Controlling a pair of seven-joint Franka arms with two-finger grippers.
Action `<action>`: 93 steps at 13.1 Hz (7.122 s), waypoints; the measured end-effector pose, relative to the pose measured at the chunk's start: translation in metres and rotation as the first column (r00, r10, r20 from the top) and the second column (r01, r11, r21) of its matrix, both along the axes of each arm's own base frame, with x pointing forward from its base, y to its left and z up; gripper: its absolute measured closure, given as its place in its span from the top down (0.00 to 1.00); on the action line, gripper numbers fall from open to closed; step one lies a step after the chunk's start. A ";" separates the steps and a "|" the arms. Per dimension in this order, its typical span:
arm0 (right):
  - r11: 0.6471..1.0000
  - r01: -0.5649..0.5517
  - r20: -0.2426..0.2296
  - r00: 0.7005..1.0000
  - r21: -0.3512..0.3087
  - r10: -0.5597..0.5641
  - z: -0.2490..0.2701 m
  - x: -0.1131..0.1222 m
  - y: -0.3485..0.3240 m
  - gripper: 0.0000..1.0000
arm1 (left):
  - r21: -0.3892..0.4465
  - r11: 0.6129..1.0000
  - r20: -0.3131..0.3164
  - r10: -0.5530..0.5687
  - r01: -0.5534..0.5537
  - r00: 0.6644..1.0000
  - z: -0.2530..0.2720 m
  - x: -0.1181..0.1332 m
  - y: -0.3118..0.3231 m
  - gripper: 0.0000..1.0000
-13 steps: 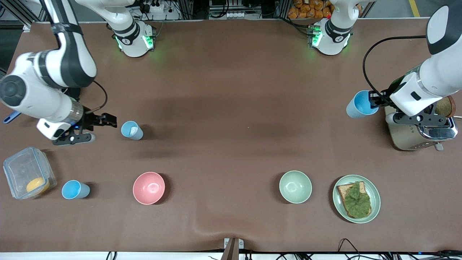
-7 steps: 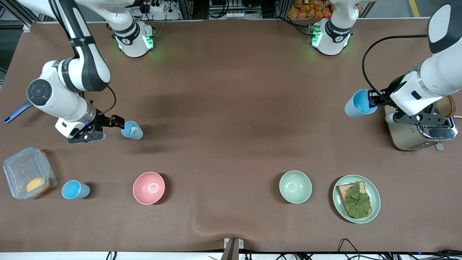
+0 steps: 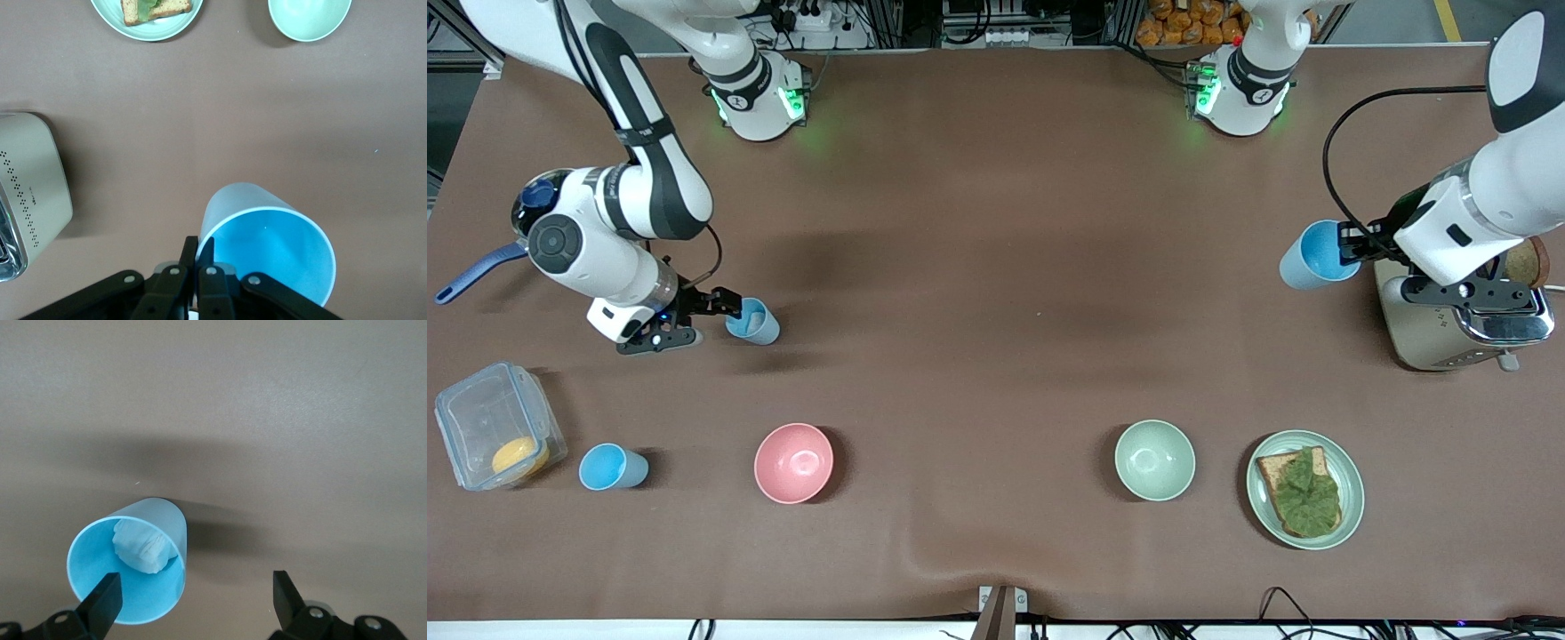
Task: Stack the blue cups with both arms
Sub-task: 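Grasp the second blue cup with the right gripper, then carry the cup to table center with the right gripper, then release the cup with the right gripper while the left gripper brings its cup, then lower the left gripper's cup into the center cup while the right gripper withdraws, then open the left gripper and lift it off the stacked cups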
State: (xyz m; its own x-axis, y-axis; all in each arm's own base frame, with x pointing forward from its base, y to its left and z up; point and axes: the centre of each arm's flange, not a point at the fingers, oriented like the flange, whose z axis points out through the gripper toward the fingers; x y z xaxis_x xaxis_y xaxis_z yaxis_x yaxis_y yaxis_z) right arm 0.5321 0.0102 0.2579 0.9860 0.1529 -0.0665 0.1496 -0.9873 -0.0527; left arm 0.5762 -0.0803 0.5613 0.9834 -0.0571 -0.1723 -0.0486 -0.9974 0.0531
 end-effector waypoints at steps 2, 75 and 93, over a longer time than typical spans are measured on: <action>1.000 -0.001 0.011 1.000 0.000 0.001 -0.009 0.001 0.001 0.96 | 0.001 1.000 -0.006 0.010 -0.010 1.000 0.000 0.000 0.006 0.03; 0.998 0.052 -0.012 0.999 -0.039 -0.053 0.311 0.035 0.025 1.00 | -0.048 0.986 -0.071 -0.165 0.162 0.984 -0.240 -0.160 -0.382 0.03; 0.999 0.032 0.093 0.995 -0.040 -0.029 0.331 0.052 -0.014 1.00 | -0.060 0.982 0.151 -0.170 0.181 0.974 -0.198 -0.112 -0.378 0.74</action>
State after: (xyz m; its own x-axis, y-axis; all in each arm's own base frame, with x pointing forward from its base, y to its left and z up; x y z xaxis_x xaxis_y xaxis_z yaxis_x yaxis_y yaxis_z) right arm 0.5843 -0.0036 0.5888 0.9924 0.1217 0.0190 0.1217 -0.9926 0.0009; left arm 0.4639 -0.4580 0.3629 0.9711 -0.2379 -0.0180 -0.2348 -0.9664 0.1044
